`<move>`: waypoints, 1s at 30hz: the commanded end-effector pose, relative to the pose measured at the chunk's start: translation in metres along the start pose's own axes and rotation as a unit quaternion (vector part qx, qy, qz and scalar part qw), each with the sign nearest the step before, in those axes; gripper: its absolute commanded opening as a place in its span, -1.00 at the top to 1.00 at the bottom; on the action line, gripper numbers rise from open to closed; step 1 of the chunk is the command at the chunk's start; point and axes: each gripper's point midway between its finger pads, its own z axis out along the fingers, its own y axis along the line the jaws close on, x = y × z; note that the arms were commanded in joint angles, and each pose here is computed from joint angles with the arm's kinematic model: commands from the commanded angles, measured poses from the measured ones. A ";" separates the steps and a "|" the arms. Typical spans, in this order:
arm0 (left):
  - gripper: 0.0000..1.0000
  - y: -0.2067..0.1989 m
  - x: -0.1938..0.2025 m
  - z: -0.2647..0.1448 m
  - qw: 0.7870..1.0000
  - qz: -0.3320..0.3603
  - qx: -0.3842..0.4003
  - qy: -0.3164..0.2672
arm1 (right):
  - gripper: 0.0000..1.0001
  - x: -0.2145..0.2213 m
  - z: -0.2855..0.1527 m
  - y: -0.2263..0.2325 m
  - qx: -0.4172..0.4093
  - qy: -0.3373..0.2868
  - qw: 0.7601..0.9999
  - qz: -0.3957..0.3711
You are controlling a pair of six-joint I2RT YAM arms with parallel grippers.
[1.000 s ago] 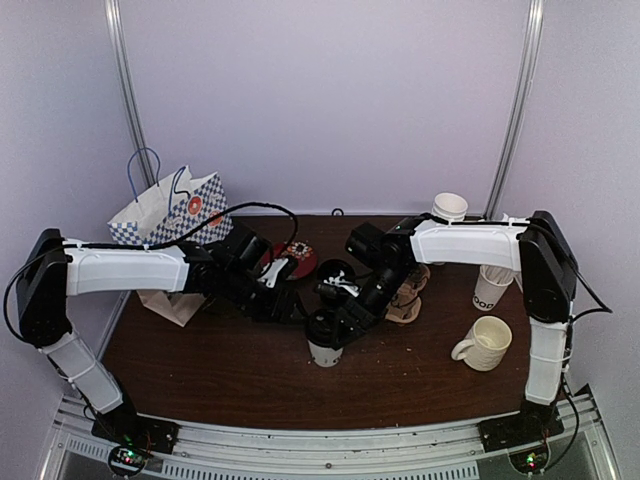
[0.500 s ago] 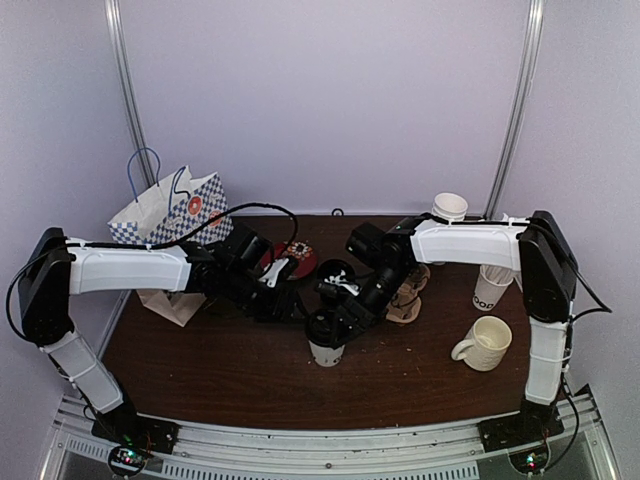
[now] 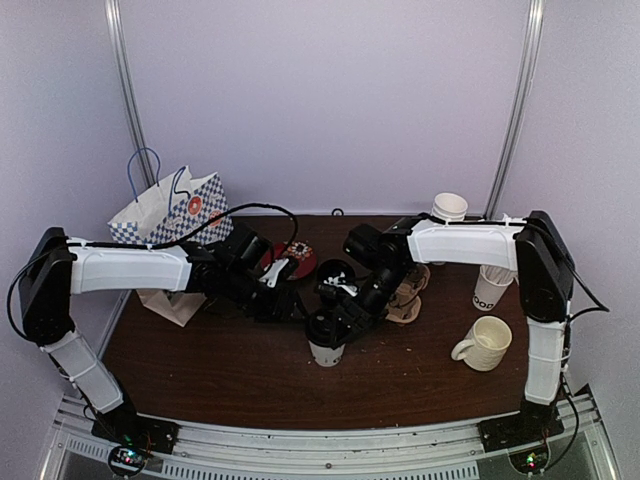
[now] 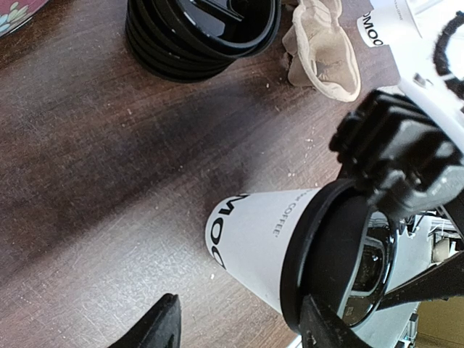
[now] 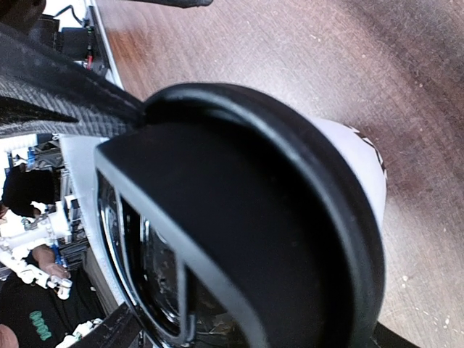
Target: Pack the takeout coffee
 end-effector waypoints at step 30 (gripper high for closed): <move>-0.80 -0.040 -0.075 -0.110 0.966 0.189 -0.098 -0.146 | -0.90 -0.019 -0.114 0.021 0.124 -0.076 0.968 -0.206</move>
